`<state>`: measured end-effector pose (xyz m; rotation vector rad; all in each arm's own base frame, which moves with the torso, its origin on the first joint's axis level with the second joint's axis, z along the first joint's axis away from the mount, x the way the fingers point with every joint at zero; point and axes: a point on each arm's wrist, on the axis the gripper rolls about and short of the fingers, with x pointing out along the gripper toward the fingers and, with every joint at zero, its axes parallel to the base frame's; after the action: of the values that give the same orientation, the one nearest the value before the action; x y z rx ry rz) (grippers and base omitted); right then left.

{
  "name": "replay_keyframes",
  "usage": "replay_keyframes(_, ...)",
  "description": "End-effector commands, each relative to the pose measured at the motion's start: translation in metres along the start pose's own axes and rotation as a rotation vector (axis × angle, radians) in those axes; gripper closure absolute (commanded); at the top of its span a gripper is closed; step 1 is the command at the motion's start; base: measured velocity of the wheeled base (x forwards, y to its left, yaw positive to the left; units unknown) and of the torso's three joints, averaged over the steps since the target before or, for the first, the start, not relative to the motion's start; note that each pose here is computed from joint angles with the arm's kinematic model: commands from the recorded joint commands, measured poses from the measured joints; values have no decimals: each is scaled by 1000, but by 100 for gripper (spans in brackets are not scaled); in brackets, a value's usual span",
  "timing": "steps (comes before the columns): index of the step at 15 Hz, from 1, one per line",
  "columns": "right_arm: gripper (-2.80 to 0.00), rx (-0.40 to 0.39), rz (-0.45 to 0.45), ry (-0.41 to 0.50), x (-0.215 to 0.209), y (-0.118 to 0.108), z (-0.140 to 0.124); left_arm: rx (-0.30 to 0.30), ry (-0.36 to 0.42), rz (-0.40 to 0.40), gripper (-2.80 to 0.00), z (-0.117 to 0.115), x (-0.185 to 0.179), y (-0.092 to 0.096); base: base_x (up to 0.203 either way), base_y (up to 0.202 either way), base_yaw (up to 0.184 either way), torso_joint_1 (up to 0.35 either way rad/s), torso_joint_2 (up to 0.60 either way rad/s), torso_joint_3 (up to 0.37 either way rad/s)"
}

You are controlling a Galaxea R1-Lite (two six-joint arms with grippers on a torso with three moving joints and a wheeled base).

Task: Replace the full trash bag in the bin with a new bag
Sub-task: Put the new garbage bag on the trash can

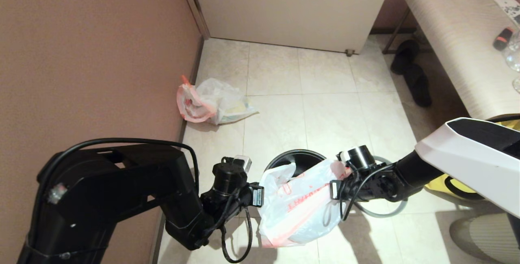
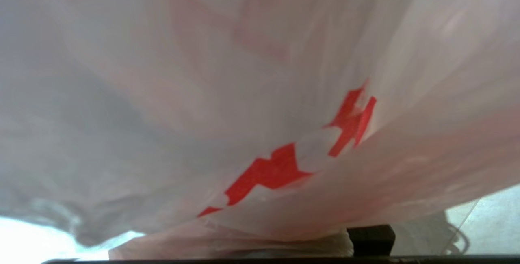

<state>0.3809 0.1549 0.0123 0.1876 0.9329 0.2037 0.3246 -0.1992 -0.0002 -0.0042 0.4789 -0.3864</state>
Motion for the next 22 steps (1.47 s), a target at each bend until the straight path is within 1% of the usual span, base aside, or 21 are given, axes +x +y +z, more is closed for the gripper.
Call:
replay_keyframes(1,0,1,3,0,1,0,0,3,-19,-21,0,4,-3,-7,0,0,0,0,0,0)
replay_keyframes(3,0,1,3,0,1,0,0,7,-25,-31,0,7,-7,-12,0,0,0,0,0,0)
replay_keyframes(9,0,1,3,2,2,0,-1,18,-12,-51,0,3,-12,-20,0,0,0,0,0,0)
replay_keyframes(12,0,2,1,2,2,0,-1,29,18,-59,0,-6,-17,-24,0,0,0,0,0,0)
replay_keyframes(18,0,-4,6,4,0,3,-2,40,36,-45,0,-16,3,-22,0,0,0,0,0,0)
replay_keyframes(22,0,-6,23,3,-8,5,-2,55,95,-41,0,-25,21,-25,0,0,0,0,0,0)
